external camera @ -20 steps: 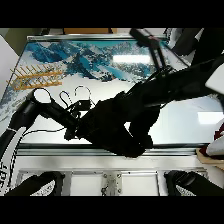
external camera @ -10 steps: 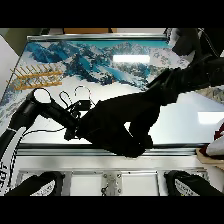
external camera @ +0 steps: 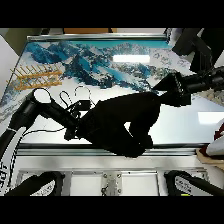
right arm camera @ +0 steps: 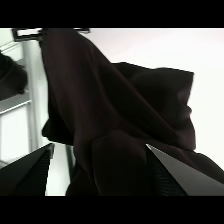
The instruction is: Fold the clothes and pants, and hang the long-sleeved shirts on hangers.
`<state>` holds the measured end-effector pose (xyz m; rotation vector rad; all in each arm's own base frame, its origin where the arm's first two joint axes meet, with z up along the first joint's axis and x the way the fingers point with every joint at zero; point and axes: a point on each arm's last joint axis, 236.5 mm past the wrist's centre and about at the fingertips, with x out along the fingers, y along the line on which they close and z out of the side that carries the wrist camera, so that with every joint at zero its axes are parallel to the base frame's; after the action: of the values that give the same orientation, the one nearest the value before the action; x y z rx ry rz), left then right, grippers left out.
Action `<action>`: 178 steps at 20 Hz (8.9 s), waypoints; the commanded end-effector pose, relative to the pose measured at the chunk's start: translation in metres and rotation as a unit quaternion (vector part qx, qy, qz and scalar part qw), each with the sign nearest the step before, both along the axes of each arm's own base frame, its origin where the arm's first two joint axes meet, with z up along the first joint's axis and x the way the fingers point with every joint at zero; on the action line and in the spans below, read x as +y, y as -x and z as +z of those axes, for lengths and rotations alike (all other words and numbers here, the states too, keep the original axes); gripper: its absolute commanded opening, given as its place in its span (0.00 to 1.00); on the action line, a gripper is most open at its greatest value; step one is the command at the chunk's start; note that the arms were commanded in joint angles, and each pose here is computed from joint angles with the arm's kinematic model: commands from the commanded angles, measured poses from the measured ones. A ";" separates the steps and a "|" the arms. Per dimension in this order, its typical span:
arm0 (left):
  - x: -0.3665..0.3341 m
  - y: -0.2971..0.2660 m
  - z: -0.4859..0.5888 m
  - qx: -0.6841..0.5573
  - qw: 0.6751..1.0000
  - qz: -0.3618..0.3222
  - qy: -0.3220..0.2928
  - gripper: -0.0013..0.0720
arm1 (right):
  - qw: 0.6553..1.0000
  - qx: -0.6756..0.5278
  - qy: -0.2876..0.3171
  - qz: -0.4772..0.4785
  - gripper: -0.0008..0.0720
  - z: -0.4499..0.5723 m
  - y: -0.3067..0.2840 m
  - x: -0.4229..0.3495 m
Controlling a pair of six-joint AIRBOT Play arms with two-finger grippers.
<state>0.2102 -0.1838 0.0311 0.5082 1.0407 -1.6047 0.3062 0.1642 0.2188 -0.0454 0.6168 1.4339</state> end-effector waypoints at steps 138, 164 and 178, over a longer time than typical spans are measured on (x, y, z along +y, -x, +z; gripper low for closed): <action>-0.082 -0.091 0.055 0.051 0.813 0.579 -0.036 0.58 | 0.993 -0.072 -0.057 -0.075 0.03 0.037 -0.035 0.017; 0.053 -0.115 0.088 0.004 0.736 0.674 -0.062 0.04 | 0.990 -0.007 -0.040 -0.134 0.03 0.059 -0.008 0.015; 0.051 -0.143 0.052 0.062 0.733 0.674 -0.063 0.04 | 0.980 -0.020 -0.107 -0.169 0.03 0.104 -0.006 0.021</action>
<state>0.3472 -0.1428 0.0847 -0.2978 1.1647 -0.2620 0.3141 0.1842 0.3187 0.1683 0.4121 1.1538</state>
